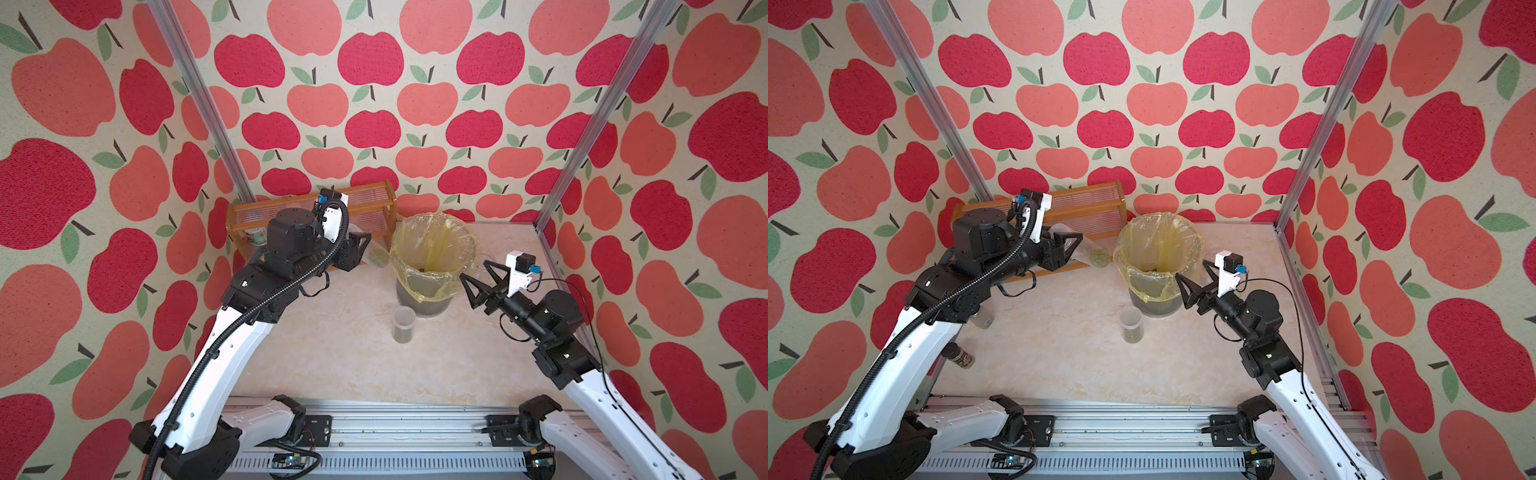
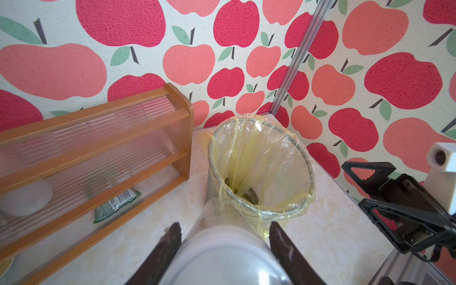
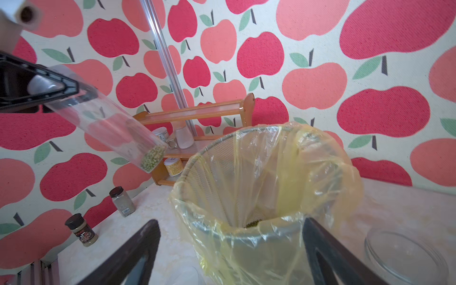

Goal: Empty moldy mung beans from jars
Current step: Pick up the jar from the center of the board.

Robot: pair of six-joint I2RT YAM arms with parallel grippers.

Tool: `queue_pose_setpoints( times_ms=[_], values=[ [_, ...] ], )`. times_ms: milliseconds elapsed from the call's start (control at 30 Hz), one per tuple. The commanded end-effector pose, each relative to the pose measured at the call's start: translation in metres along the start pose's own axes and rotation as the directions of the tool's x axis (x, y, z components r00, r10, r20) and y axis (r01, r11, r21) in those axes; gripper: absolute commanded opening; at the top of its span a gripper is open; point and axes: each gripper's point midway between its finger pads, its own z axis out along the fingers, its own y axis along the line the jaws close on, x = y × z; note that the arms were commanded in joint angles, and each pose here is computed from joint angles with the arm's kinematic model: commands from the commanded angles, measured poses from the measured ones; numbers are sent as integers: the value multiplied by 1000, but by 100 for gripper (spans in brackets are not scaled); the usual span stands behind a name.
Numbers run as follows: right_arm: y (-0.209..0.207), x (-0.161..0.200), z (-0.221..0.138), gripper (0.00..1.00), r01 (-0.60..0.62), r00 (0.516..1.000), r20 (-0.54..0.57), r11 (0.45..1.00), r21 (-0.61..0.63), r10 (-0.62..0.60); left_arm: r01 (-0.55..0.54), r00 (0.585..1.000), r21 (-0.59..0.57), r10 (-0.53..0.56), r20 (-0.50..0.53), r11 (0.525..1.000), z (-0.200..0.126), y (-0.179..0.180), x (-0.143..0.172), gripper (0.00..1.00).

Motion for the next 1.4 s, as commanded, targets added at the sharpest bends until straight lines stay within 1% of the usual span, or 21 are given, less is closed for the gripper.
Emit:
queue_pose_setpoints(
  times_ms=[0,100,200,333,500,600,767,933,1067,1167,1367],
  values=[
    [29,-51,4,95,168,976,154,982,-88,-154,11,998,100,-17,60,995,-1,-20,-36,55],
    [34,-62,14,96,217,963,188,970,-111,-194,10,998,161,-21,65,987,4,-33,-56,54],
    [37,-67,25,98,263,948,218,956,-130,-231,19,998,220,-32,56,975,11,-44,-67,54],
    [36,-66,39,99,316,932,231,940,-131,-281,27,999,286,-37,30,958,16,-56,-73,53],
    [44,-67,54,99,368,916,240,910,-191,-320,39,999,359,-45,9,933,15,-67,-77,50],
    [45,-67,60,99,386,908,255,901,-197,-333,61,998,402,-59,-18,914,14,-72,-77,50],
    [49,-65,74,99,388,912,241,887,-248,-332,92,996,445,-78,-51,891,19,-78,-76,50],
    [49,-63,88,99,395,914,214,878,-268,-346,131,990,470,-95,-100,873,33,-81,-68,50],
    [49,-56,101,99,409,911,176,867,-286,-373,133,989,469,-89,-116,873,44,-84,-64,50],
    [47,-54,107,99,413,910,168,865,-285,-380,129,989,462,-80,-124,877,51,-85,-62,50],
    [49,-48,117,98,412,911,142,850,-328,-386,125,989,475,-73,-127,871,57,-91,-64,50]
  ],
)
